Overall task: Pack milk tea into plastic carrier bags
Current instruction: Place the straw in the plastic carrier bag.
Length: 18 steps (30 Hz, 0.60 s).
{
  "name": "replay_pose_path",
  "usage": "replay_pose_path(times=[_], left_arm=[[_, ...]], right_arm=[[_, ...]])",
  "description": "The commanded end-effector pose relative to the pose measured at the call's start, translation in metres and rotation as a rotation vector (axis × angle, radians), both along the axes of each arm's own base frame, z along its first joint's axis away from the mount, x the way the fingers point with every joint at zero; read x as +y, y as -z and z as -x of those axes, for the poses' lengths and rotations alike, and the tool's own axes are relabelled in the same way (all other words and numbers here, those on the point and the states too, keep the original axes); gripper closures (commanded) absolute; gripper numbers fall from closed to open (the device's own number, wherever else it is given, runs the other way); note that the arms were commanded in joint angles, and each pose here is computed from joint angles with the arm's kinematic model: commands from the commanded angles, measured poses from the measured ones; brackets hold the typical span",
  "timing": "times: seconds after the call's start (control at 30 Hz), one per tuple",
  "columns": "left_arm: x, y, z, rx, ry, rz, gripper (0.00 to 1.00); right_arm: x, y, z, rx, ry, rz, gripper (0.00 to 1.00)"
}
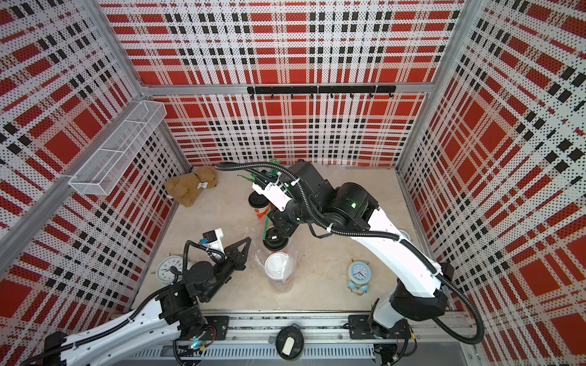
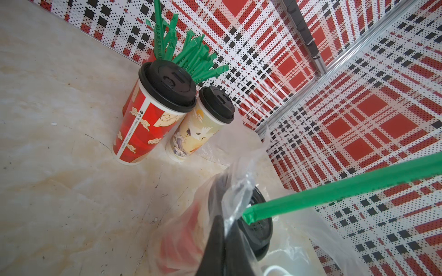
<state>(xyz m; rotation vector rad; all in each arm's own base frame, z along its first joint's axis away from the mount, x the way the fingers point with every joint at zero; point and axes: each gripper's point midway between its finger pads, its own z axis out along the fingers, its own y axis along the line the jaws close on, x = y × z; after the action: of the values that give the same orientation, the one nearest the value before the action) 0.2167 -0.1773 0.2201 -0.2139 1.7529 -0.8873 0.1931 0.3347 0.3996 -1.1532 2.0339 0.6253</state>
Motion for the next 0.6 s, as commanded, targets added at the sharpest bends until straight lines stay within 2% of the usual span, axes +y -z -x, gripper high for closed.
replay_pose_path(times=[0.0,0.23,0.57], left_arm=[[0.004,-0.003,-0.001,-0.018,-0.022,0.011,1.0],[0.004,-0.003,0.0,-0.019,-0.02,0.012,1.0],[0.004,-0.003,-0.001,-0.018,-0.022,0.015,1.0]], right_arm=[[0.012,0.002,-0.013,-0.029,0.004,-0.018,1.0],[0.016,0.012,-0.023,-0.019,0.023,-0.017,1.0],[0.021,0.027,-0.035,-0.017,0.046,0.054,1.0]])
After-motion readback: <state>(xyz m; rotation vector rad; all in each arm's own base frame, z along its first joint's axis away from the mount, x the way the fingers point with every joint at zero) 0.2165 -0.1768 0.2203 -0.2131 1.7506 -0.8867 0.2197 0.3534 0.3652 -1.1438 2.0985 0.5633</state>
